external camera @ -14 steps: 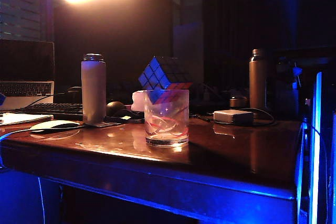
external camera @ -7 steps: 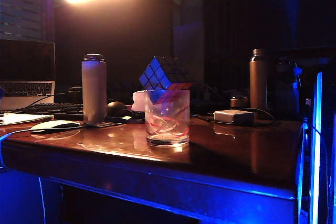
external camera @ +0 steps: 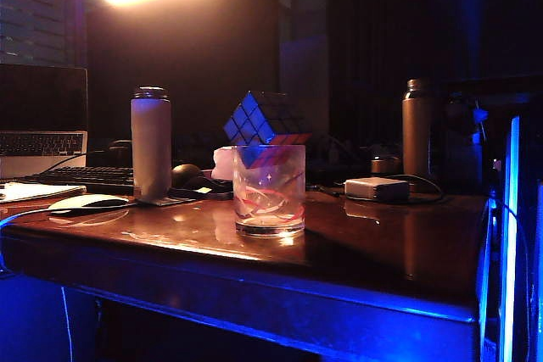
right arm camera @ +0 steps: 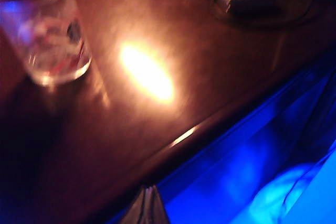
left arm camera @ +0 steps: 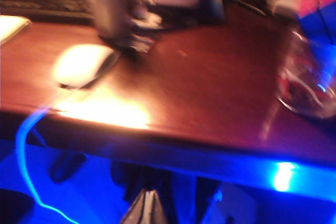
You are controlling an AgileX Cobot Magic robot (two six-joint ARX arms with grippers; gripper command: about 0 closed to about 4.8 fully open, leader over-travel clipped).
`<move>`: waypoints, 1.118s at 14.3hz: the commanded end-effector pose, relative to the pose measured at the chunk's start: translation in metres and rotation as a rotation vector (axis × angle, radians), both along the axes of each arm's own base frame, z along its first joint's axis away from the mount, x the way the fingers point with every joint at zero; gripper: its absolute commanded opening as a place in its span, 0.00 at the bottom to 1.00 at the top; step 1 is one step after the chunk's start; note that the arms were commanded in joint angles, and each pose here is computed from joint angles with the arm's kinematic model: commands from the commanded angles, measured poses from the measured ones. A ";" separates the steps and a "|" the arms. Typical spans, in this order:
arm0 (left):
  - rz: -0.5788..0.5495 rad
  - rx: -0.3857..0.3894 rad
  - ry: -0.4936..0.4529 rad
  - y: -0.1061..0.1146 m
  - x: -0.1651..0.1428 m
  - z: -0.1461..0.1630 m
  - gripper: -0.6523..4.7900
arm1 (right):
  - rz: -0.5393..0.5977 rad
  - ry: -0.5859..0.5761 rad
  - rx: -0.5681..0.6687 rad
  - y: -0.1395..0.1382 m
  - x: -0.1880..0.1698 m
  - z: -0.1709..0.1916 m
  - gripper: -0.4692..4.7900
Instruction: Stack the Rubik's Cube on top of the glass cup.
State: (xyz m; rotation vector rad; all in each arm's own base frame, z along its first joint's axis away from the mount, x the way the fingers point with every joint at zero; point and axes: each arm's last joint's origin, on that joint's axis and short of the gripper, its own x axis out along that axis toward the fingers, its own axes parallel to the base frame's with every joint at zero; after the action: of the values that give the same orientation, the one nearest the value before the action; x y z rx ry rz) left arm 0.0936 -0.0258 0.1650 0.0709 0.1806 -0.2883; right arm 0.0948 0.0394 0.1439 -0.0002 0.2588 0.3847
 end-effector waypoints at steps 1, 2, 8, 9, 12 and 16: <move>0.060 -0.010 -0.043 0.006 -0.001 0.002 0.11 | -0.060 -0.057 0.024 -0.007 0.000 0.004 0.09; 0.078 -0.010 -0.046 0.008 -0.001 -0.001 0.11 | -0.098 -0.077 0.030 -0.010 0.000 0.006 0.09; 0.094 -0.005 -0.021 0.009 0.001 -0.016 0.12 | -0.325 -0.123 0.031 -0.033 0.002 0.009 0.09; 0.100 -0.005 -0.021 0.010 0.001 -0.016 0.12 | -0.370 -0.123 0.028 -0.037 0.002 0.009 0.09; 0.163 -0.004 -0.021 0.016 0.002 -0.016 0.12 | -0.425 -0.124 0.025 -0.042 0.002 0.009 0.09; 0.178 -0.004 -0.021 0.017 0.002 -0.016 0.12 | -0.411 -0.124 0.026 -0.041 0.002 0.009 0.09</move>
State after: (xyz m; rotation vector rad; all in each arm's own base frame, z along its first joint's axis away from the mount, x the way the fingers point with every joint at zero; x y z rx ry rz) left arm 0.0956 -0.0087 0.1512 0.0533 0.1563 -0.1101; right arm 0.0963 -0.0017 0.1525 0.0525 0.1401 -0.0215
